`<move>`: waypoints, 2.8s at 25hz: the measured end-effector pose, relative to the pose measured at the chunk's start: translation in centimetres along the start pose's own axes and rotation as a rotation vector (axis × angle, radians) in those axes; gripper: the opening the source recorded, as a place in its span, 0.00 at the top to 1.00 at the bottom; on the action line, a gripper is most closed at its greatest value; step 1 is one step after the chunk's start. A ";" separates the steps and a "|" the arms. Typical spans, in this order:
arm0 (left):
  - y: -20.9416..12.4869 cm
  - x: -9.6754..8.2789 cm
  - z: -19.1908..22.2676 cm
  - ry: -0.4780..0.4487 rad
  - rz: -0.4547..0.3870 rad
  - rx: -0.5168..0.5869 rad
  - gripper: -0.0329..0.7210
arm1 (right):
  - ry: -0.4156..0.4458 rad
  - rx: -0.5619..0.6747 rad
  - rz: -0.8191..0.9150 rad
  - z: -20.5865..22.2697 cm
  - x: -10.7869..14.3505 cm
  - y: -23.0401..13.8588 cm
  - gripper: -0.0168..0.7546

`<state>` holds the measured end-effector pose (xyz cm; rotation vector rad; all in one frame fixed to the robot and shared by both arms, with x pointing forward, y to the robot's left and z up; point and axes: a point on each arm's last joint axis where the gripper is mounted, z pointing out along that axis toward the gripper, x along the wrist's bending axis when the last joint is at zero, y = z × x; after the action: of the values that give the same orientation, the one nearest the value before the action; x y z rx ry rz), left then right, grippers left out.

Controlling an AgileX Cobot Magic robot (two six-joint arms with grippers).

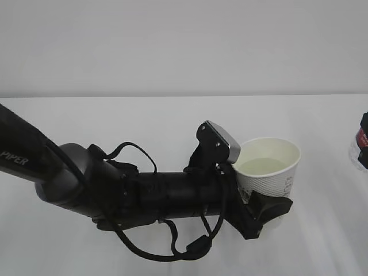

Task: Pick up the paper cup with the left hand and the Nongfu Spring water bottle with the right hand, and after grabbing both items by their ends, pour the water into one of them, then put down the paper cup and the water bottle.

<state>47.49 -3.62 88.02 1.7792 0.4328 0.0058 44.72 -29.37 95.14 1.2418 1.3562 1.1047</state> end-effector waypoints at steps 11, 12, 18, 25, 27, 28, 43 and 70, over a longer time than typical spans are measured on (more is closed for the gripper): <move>0.0 0.2 -0.1 0.007 0.036 -0.002 0.24 | 0.022 0.075 0.043 1.4 0.4 -2.6 0.46; 0.0 0.3 -0.1 0.009 0.038 -0.002 0.24 | 0.026 0.083 0.041 1.4 0.4 -2.7 0.46; 0.1 0.4 -0.1 0.011 0.042 -0.003 0.24 | 0.032 0.110 0.043 1.6 0.5 -3.4 0.46; 0.1 0.4 -0.1 0.011 0.042 -0.003 0.24 | 0.034 0.123 0.042 2.3 0.5 -3.8 0.46; 0.1 0.4 -0.1 0.011 0.042 -0.003 0.24 | 0.034 0.127 0.042 2.6 0.6 -3.9 0.46; 0.1 0.4 -0.1 0.011 0.042 -0.003 0.24 | 0.034 0.133 0.042 2.8 0.6 -4.0 0.46; 0.1 0.4 -0.1 0.011 0.044 -0.003 0.24 | 0.035 0.136 0.042 4.9 0.6 -4.4 0.46; 0.2 1.1 -0.4 0.030 0.039 -0.007 0.24 | 0.039 0.065 0.039 11.7 0.8 -4.6 0.46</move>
<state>48.47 -2.92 88.02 1.7819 0.4189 0.0617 55.73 -28.73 88.94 1.3050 1.4122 1.1247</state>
